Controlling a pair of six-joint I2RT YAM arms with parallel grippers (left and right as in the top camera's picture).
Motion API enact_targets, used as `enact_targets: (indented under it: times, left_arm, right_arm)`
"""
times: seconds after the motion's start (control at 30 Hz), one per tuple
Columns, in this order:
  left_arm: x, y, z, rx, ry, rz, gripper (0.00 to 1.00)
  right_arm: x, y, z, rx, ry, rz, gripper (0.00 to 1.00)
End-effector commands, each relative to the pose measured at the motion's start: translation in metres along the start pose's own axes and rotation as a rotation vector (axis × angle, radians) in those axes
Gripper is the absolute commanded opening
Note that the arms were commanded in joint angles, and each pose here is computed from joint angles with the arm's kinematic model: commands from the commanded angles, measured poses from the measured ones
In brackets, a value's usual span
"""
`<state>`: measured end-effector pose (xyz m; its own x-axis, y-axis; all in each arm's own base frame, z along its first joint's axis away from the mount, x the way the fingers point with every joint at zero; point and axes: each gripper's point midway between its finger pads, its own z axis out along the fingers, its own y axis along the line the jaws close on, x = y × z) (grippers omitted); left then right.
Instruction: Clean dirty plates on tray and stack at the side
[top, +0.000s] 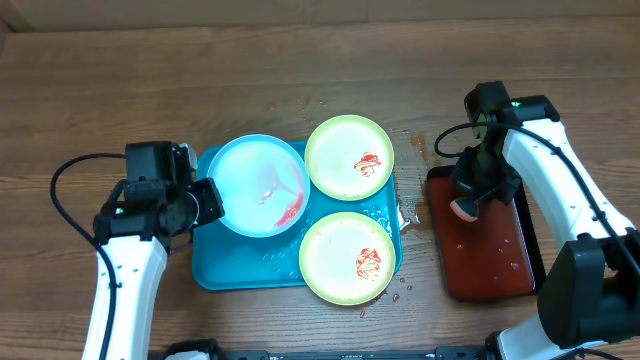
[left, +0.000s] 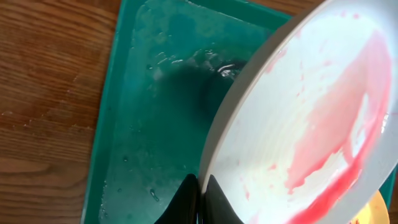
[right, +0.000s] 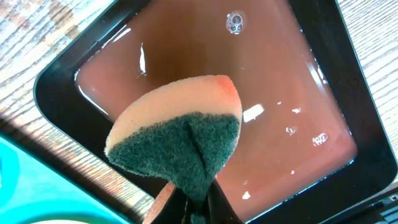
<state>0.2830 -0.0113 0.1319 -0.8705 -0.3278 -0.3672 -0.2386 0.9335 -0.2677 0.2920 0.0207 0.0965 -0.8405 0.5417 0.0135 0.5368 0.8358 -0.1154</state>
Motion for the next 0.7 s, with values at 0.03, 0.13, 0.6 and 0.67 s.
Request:
enact_targets:
  times: [0.03,0.13,0.6,0.67]
  left_arm:
    - [-0.009,-0.035,-0.014,0.058,-0.049,0.13,0.04]
    - [-0.014,-0.058,-0.022,0.081,-0.076,0.195,0.05]
    - [-0.007,-0.163,-0.012,0.169,-0.041,0.41,0.05]
    - [-0.004,-0.174,-0.006,0.178,-0.029,0.434,0.05]
  right_arm:
    - [-0.002,0.001,-0.008,-0.026,-0.03,-0.008,0.04]
    - [-0.003,0.001,-0.008,-0.028,-0.034,-0.013,0.04]
    - [-0.035,-0.026,-0.01,0.085,-0.168,0.051,0.04]
    - [-0.042,-0.037,-0.01,0.103,-0.176,0.081,0.04]
